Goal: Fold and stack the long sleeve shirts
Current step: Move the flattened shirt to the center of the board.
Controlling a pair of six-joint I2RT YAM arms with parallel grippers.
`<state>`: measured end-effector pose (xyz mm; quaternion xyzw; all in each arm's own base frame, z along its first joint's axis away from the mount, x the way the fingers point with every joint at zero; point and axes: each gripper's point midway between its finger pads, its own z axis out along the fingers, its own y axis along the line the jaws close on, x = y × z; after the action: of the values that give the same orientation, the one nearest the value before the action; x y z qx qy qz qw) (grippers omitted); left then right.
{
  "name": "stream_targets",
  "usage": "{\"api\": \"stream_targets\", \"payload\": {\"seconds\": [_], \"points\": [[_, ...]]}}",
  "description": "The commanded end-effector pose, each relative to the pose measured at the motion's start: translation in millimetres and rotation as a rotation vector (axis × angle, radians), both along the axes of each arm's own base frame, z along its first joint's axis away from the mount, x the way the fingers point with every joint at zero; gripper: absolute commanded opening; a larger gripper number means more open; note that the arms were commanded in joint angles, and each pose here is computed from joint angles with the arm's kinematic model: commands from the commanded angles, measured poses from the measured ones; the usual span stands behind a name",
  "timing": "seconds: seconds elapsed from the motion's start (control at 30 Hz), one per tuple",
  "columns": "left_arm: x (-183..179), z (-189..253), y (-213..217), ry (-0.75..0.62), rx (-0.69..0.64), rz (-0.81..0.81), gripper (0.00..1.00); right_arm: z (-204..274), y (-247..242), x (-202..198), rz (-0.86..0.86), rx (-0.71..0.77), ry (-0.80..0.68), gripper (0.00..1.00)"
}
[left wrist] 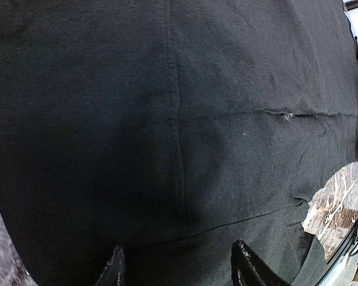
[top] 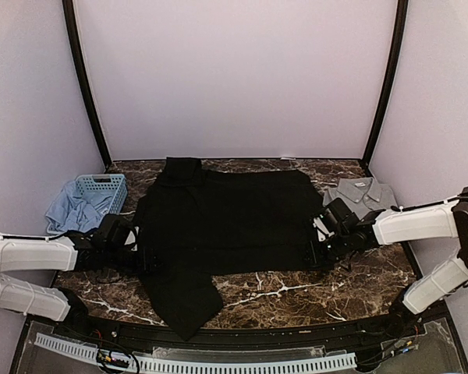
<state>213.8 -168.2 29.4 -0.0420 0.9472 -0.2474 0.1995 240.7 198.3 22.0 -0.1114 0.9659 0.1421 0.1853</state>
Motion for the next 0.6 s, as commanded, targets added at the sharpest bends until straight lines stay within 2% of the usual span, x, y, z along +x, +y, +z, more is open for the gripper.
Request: {"api": "stream_targets", "payload": {"seconds": [0.0,0.1,0.2,0.43,0.57], "points": [[-34.2,-25.0,17.6,0.138,0.065,0.039,0.57,-22.0,-15.4,-47.3,-0.022,-0.032,0.168,0.43],[-34.3,-17.6,20.5,0.118,0.051,0.07,0.54,-18.0,-11.2,-55.3,-0.01,-0.026,0.175,0.43],[-23.4,6.0,15.7,0.043,-0.002,0.089,0.52,0.1,-7.3,-44.1,0.0,-0.029,0.113,0.44],[28.8,79.7,3.3,-0.223,-0.031,0.099,0.69,72.5,17.8,34.0,0.021,-0.026,-0.151,0.49],[63.5,92.6,-1.9,-0.293,0.062,0.093,0.74,91.9,30.5,90.6,0.024,-0.011,-0.245,0.49]]}}
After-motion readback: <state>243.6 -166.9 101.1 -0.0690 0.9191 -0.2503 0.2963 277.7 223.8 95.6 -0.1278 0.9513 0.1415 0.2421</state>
